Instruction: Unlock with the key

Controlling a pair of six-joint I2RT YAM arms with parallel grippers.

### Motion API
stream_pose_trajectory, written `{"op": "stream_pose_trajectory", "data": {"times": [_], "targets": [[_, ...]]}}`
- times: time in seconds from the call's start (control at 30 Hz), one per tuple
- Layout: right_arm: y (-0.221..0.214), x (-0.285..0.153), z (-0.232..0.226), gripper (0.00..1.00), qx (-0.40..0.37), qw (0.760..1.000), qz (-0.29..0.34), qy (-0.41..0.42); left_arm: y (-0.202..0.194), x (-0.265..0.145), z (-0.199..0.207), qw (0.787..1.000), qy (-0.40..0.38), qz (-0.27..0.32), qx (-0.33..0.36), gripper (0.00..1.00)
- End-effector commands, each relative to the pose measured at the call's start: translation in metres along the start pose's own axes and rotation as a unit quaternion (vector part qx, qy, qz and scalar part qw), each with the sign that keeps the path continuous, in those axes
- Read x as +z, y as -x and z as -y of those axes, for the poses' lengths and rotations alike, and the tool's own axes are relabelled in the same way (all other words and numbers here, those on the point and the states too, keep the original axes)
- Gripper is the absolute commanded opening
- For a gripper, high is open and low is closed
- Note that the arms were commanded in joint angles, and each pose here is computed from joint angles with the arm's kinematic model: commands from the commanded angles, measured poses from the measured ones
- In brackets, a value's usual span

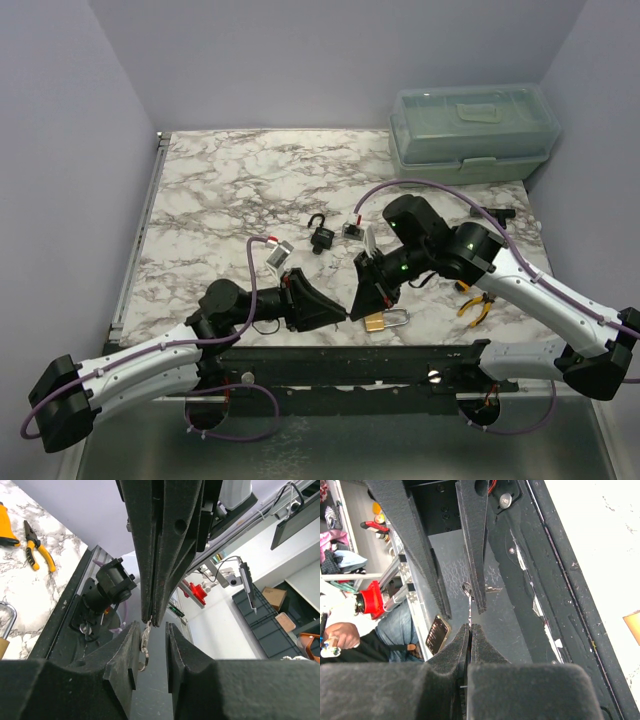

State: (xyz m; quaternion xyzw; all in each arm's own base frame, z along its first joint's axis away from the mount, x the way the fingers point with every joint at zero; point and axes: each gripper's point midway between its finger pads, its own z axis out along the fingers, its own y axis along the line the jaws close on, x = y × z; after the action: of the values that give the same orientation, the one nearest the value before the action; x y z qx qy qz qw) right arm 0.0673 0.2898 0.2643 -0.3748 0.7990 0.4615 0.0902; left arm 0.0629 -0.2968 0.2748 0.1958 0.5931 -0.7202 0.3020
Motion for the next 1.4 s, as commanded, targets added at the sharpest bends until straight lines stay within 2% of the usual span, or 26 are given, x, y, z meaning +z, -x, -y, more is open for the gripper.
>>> {"op": "stream_pose_trajectory", "data": {"times": [0.0, 0.53, 0.77, 0.97, 1.07, 1.2, 1.27, 1.37], "targets": [[0.007, -0.008, -0.011, 0.0, -0.021, 1.0, 0.018, 0.005, -0.002, -0.002, 0.004, 1.0, -0.012, 0.001, -0.002, 0.29], [0.007, -0.007, -0.012, 0.0, -0.02, 1.0, 0.02, 0.009, -0.001, -0.002, 0.0, 1.0, -0.004, 0.009, -0.009, 0.17], [0.006, -0.007, -0.01, 0.0, -0.02, 1.0, 0.023, 0.004, -0.003, -0.006, -0.006, 0.999, 0.008, 0.017, -0.026, 0.01], [0.008, -0.005, -0.006, 0.02, -0.016, 1.0, 0.027, -0.003, -0.004, -0.007, -0.008, 0.999, 0.011, 0.019, -0.032, 0.0], [0.011, -0.006, -0.001, 0.24, -0.012, 0.999, 0.036, -0.021, -0.001, -0.007, -0.011, 0.999, 0.021, 0.027, -0.033, 0.0], [0.016, -0.01, 0.005, 0.62, -0.003, 0.997, 0.061, -0.047, 0.001, -0.01, -0.021, 0.997, 0.049, 0.041, -0.035, 0.0], [0.018, -0.012, 0.007, 0.69, 0.005, 0.995, 0.078, -0.059, 0.003, -0.011, -0.025, 0.996, 0.061, 0.048, -0.035, 0.0], [0.022, -0.016, 0.011, 0.73, 0.014, 0.992, 0.103, -0.074, 0.006, -0.016, -0.031, 0.994, 0.079, 0.064, -0.034, 0.0]]}}
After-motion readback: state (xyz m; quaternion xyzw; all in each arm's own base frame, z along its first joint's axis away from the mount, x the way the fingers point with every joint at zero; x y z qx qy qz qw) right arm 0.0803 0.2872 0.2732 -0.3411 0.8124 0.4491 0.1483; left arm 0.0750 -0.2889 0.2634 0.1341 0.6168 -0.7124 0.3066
